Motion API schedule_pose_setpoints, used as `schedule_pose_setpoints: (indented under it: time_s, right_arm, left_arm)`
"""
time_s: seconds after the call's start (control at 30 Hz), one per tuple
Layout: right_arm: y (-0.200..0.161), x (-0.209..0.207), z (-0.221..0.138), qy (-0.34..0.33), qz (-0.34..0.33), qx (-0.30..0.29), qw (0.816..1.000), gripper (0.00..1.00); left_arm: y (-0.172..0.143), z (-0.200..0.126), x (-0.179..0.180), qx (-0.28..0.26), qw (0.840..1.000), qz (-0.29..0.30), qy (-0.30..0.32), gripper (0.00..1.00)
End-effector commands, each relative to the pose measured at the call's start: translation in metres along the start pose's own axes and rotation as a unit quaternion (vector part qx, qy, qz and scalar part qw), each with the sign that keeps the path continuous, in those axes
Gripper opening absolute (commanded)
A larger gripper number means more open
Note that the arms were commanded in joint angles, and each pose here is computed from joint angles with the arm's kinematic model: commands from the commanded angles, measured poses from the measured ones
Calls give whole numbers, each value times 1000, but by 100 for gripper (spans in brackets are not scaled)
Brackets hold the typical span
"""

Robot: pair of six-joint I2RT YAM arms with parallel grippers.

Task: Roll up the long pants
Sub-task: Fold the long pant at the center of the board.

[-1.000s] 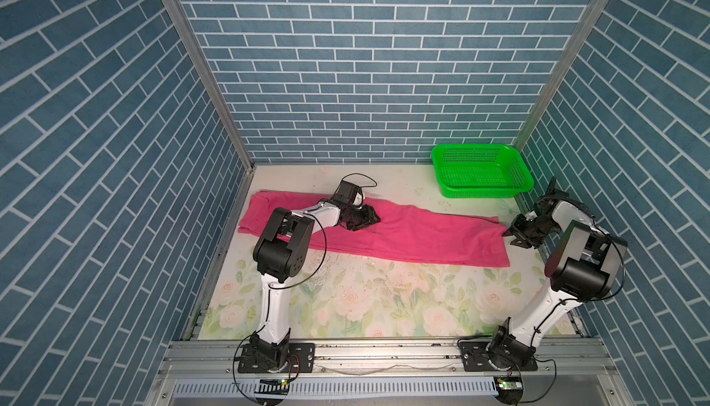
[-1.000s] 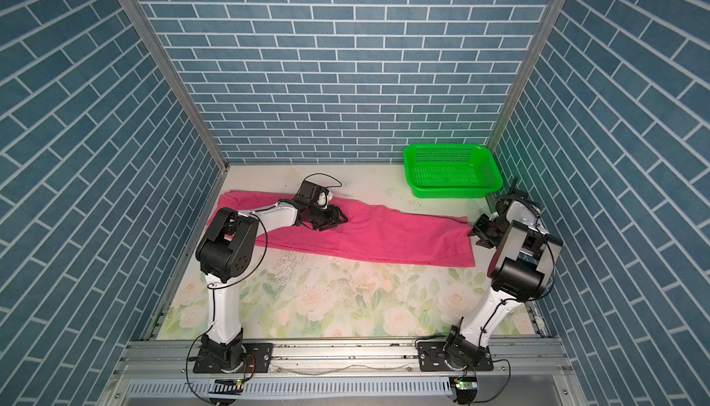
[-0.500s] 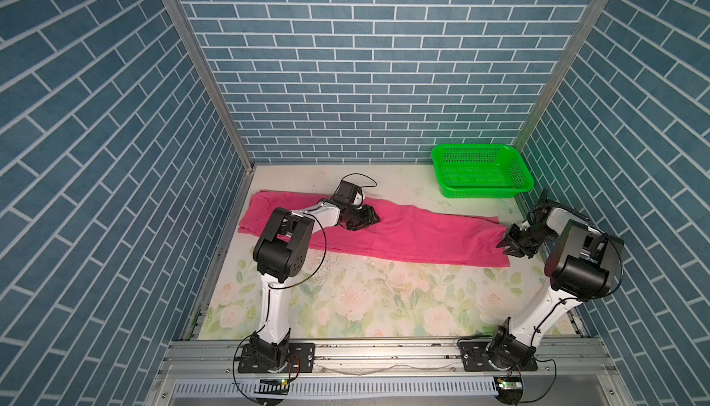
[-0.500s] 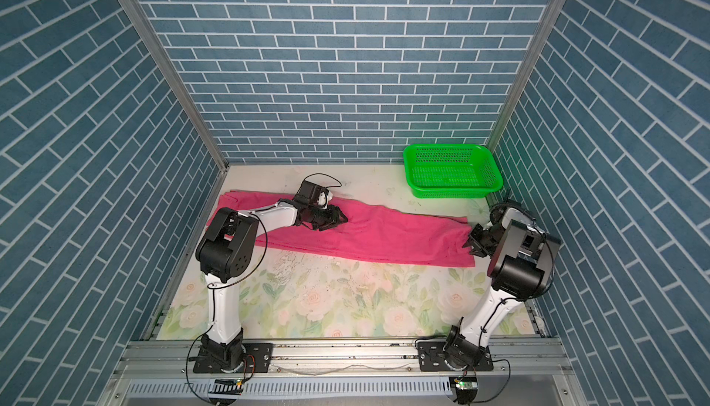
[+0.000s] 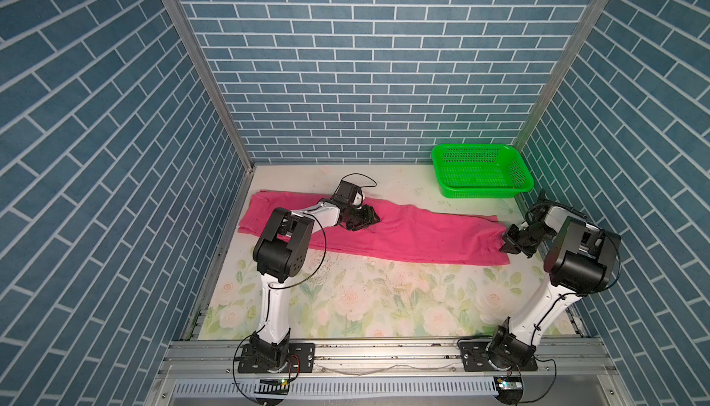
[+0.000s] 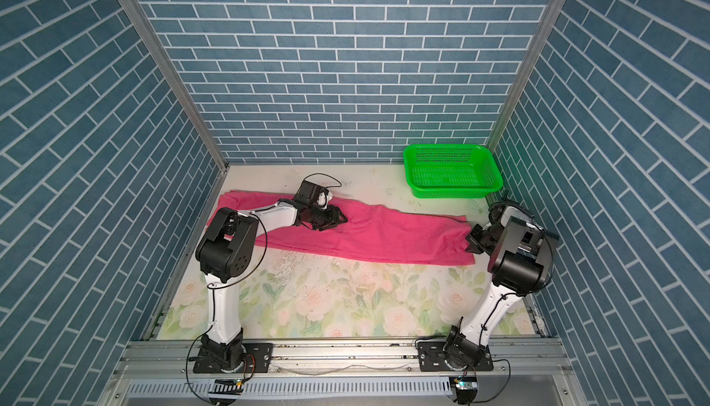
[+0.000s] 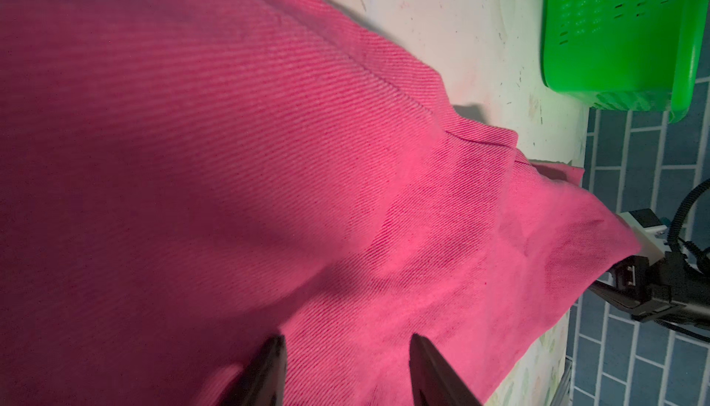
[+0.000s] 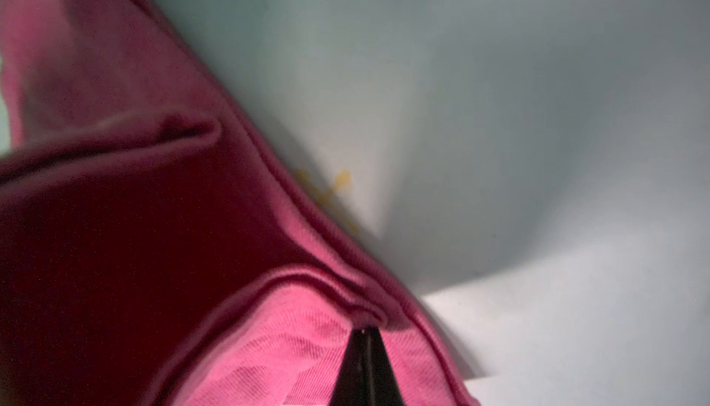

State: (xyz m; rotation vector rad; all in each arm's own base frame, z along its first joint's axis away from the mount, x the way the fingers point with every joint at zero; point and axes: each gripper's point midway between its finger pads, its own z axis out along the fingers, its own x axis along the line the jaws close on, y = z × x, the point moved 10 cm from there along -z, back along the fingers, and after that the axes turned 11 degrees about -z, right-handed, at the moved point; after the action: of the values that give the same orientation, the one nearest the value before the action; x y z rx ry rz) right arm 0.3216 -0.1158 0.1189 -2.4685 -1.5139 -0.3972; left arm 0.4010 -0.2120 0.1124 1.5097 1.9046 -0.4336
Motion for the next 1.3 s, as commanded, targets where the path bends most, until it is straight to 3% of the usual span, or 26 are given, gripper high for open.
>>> schedule_pose_setpoints:
  time_s: [0.0,0.13,0.23,0.33,0.8,1.27]
  right_arm:
    - [-3,2,-2,-16,-9,7,1000,0]
    - [-14,9,-24,-14,-13,-9,1000,0]
    - [-22,12,-31,-10,-11,-15,1000,25]
    - [-24,10,-25,-8,-5,-9,1000,33]
    - [1,9,4,-14,5,-1,1000,33]
    - [22,9,7,-32,8,-11,999,22]
  left_arm:
    - [-5,3,21,17,999,-21,43,57]
    - [-1,7,19,15,999,-20,40,56]
    - [2,10,18,15,999,-20,37,56]
    - [4,12,17,15,999,-19,37,56]
    - [0,2,24,17,998,-23,47,56]
    - [0,1,27,18,998,-25,51,56]
